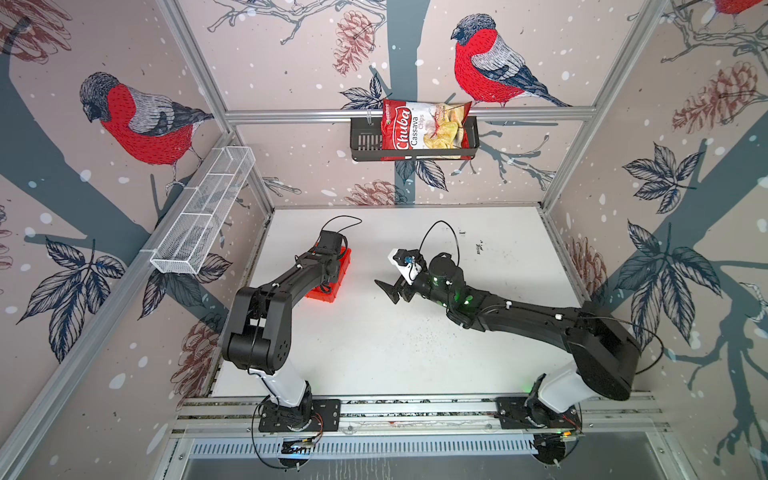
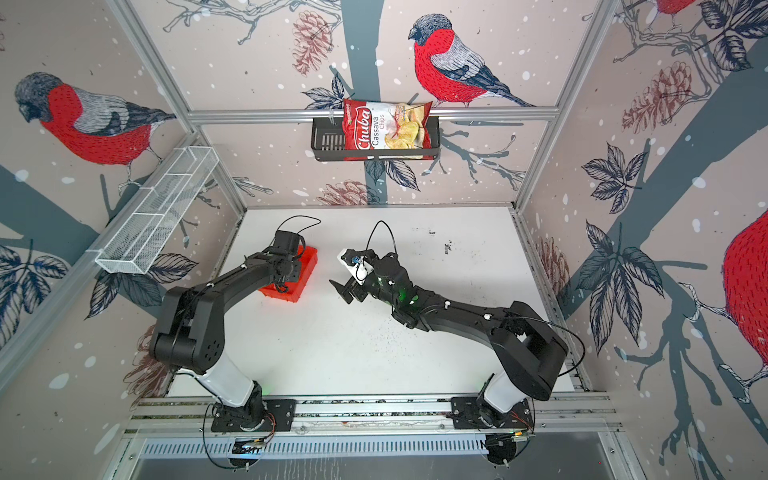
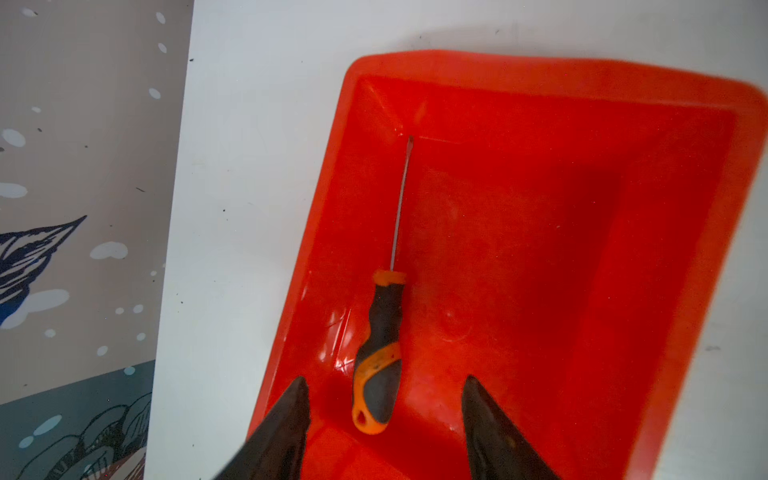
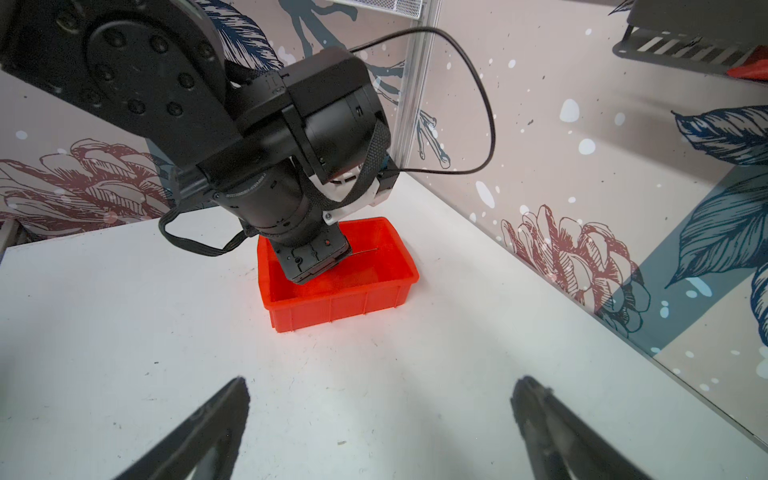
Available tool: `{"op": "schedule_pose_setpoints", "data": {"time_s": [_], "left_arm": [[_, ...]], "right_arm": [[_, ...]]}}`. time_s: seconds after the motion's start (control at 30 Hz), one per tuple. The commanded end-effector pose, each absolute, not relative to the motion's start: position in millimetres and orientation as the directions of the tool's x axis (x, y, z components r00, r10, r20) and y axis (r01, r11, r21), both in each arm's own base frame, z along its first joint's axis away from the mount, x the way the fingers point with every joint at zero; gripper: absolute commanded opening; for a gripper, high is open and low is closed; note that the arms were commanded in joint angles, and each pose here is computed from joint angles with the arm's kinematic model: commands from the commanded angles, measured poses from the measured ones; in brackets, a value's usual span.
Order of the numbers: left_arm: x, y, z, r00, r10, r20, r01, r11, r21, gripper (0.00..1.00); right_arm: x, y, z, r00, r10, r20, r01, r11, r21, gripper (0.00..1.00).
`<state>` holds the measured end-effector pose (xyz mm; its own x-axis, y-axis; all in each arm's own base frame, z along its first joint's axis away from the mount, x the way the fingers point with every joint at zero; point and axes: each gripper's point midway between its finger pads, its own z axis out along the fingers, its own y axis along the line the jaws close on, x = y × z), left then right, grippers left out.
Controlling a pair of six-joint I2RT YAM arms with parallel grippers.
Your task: Put the screwdriver in the bin
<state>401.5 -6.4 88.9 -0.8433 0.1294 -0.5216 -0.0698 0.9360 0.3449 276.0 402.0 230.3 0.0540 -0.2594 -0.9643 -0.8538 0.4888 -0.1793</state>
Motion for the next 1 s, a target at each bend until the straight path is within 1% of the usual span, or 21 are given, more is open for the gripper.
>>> {"op": "schedule_pose_setpoints", "data": {"time_s": [0.0, 0.23, 0.37, 0.47, 0.53, 0.57, 0.67, 0.77, 0.83, 0.97], "left_arm": [[407.3, -8.7, 105.6, -0.8, 0.123, -0.587, -0.095, 0.941, 0.326, 0.67], [406.6, -14.9, 141.2, -0.697, 0.112, -0.708, -0.121, 0.955, 0.271, 0.71], [405.9, -23.9, 161.0, -0.581, 0.097, -0.808, -0.12, 0.972, 0.203, 0.86], [400.1, -25.4, 170.7, -0.498, 0.08, -0.864, -0.132, 0.977, 0.167, 0.92], [395.1, -21.0, 179.8, -0.431, 0.06, -0.9, -0.162, 0.976, 0.143, 0.93], [390.6, -18.1, 181.1, -0.403, 0.053, -0.913, -0.177, 0.975, 0.135, 0.96], [377.0, -1.6, 185.7, -0.311, 0.034, -0.95, -0.265, 0.957, 0.121, 0.97], [362.1, 9.8, 184.1, -0.223, 0.04, -0.974, -0.318, 0.941, 0.111, 0.97], [354.1, 17.7, 180.7, -0.196, 0.045, -0.98, -0.352, 0.929, 0.113, 0.96], [339.6, 37.1, 163.4, -0.21, 0.073, -0.975, -0.428, 0.89, 0.159, 0.97]], "right_arm": [[279.8, 395.9, 243.5, 0.047, -0.203, -0.978, -0.84, 0.522, -0.149, 1.0], [299.8, 359.0, 266.7, -0.005, -0.069, -0.998, -0.762, 0.646, -0.041, 1.0], [322.1, 325.3, 265.3, -0.045, -0.018, -0.999, -0.702, 0.712, 0.019, 1.0], [343.2, 291.9, 256.8, -0.082, 0.008, -0.997, -0.636, 0.77, 0.059, 1.0], [355.9, 266.8, 250.5, -0.09, 0.009, -0.996, -0.569, 0.82, 0.059, 1.0], [361.5, 251.4, 247.1, -0.086, 0.003, -0.996, -0.526, 0.849, 0.047, 1.0], [366.2, 203.4, 240.9, -0.04, -0.009, -0.999, -0.38, 0.925, 0.007, 1.0], [363.0, 150.4, 236.8, -0.006, -0.005, -1.0, -0.214, 0.977, -0.004, 0.99], [360.9, 116.9, 230.4, -0.011, -0.012, -1.0, -0.088, 0.996, -0.011, 1.0], [351.6, 55.4, 209.6, -0.028, -0.022, -0.999, 0.129, 0.991, -0.026, 1.0]]}}
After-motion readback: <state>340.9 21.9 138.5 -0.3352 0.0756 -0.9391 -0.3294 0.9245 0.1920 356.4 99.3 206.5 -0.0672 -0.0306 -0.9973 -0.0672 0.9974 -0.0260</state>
